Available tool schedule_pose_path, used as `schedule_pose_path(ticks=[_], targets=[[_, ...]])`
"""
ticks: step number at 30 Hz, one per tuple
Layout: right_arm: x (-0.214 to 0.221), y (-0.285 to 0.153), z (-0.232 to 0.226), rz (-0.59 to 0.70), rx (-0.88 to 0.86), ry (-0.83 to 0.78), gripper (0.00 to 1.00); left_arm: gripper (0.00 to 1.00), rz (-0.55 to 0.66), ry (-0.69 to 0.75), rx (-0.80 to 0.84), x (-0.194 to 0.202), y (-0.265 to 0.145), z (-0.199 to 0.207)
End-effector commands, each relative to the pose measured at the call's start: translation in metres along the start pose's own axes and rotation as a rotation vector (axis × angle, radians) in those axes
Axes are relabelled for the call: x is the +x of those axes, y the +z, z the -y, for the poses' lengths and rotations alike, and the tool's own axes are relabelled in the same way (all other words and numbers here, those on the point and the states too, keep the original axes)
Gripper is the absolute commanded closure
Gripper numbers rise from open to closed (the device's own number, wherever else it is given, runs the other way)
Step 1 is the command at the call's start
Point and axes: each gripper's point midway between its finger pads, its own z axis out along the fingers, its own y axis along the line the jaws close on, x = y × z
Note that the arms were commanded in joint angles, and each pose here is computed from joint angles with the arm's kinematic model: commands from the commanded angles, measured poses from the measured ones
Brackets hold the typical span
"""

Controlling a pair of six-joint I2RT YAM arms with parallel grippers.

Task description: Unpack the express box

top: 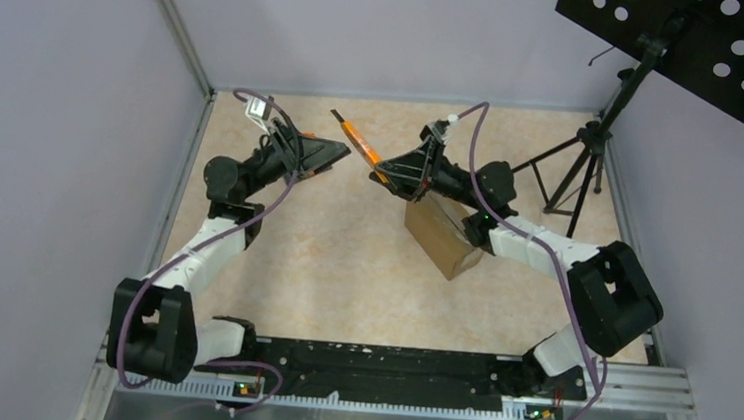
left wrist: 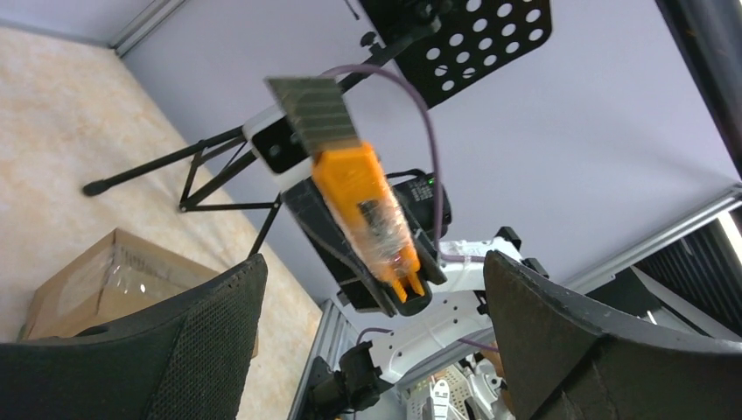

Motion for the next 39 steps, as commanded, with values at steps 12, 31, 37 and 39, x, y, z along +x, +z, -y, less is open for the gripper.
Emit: schedule_pose_path(ticks=[12, 31, 37, 39], targets=[[0.013, -0.015, -0.05, 0.016, -0.227, 0.12, 1.0, 0.15, 0.1, 0.021, 0.378, -0.008, 0.025, 0.047], [0.012, -0.023, -0.047, 0.06, -0.231, 0.152, 1.0, 0.49, 0.124, 0.028, 0.481, -0.016, 0.039, 0.066], [0.011, -0.026, -0.043, 0.081, -0.229, 0.166, 1.0, 0.81, 0.112, 0.029, 0.457, -0.011, 0.039, 0.065], [0.01, -0.026, -0.043, 0.083, -0.228, 0.164, 1.0, 0.94, 0.104, 0.028, 0.436, -0.01, 0.041, 0.062]])
